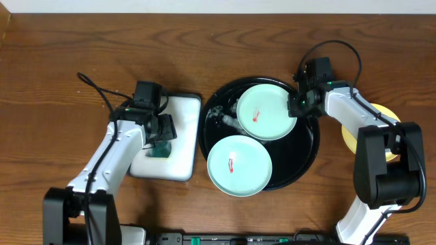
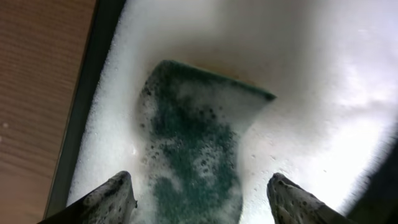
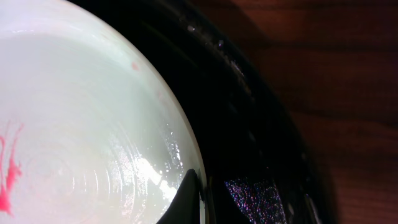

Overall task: Clean dirty plates on tray and stack at the side
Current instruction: 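Pick up the sponge from the white tray with the left gripper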

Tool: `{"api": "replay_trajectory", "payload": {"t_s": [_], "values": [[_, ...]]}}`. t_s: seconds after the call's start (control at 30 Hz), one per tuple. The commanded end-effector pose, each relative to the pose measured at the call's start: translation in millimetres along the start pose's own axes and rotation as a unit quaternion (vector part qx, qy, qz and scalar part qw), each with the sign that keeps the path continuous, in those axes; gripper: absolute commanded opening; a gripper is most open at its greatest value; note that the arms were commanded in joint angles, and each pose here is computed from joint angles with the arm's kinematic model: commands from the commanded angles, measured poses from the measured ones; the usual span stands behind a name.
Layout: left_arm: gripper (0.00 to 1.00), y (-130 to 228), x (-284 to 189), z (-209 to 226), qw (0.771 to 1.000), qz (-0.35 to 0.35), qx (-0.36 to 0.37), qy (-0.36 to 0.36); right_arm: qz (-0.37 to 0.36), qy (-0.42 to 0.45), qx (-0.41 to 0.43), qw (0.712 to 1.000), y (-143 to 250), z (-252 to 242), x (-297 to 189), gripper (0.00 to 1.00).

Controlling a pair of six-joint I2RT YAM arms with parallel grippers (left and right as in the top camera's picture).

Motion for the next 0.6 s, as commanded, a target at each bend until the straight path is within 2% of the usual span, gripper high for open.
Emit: {"api": "replay_trajectory", "payload": {"t_s": [0.0, 0.07, 0.2, 0.3, 0.33, 0.57], "values": [[0.71, 7.9, 17.0, 7.8, 1.000, 0.013, 0.005, -0.028, 0.040, 0.006, 0.004, 0.999, 18.3, -0.5, 14.6, 0.01], [0.70, 10.3, 27.8, 8.3, 0.999, 0.019, 0.006, -0.031, 0.040, 0.006, 0.004, 0.999, 18.2, -0.5, 14.6, 0.01], [0.39, 13.0, 50.4, 3.9, 0.999, 0.040, 0.007, -0.027, 0.040, 0.005, 0.004, 0.999, 18.1, -0.2, 14.6, 0.01], [0.12, 18.2, 64.1, 3.8, 0.998, 0.060, 0.008, -0.030, 0.041, 0.005, 0.004, 0.999, 18.4, -0.3, 14.6, 0.01], [0.08, 19.6, 65.7, 4.4, 0.997, 0.064, 0.008, -0.032, 0.041, 0.005, 0.004, 0.999, 18.6, -0.3, 14.6, 0.01], [0.08, 10.2, 48.6, 0.5, 0.998, 0.061, 0.009, -0.031, 0.042, 0.005, 0.004, 0.999, 18.9, -0.3, 14.4, 0.01]]}}
Point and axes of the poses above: each gripper's point midway between its finger pads, its own x axis out along the fingers, its own z axis along the line the jaws close on, y = z × x, the point moved 5 cm from there along -x, back along the fingers, and after that the axes turned 7 degrees about -x, right-handed, at the moved point
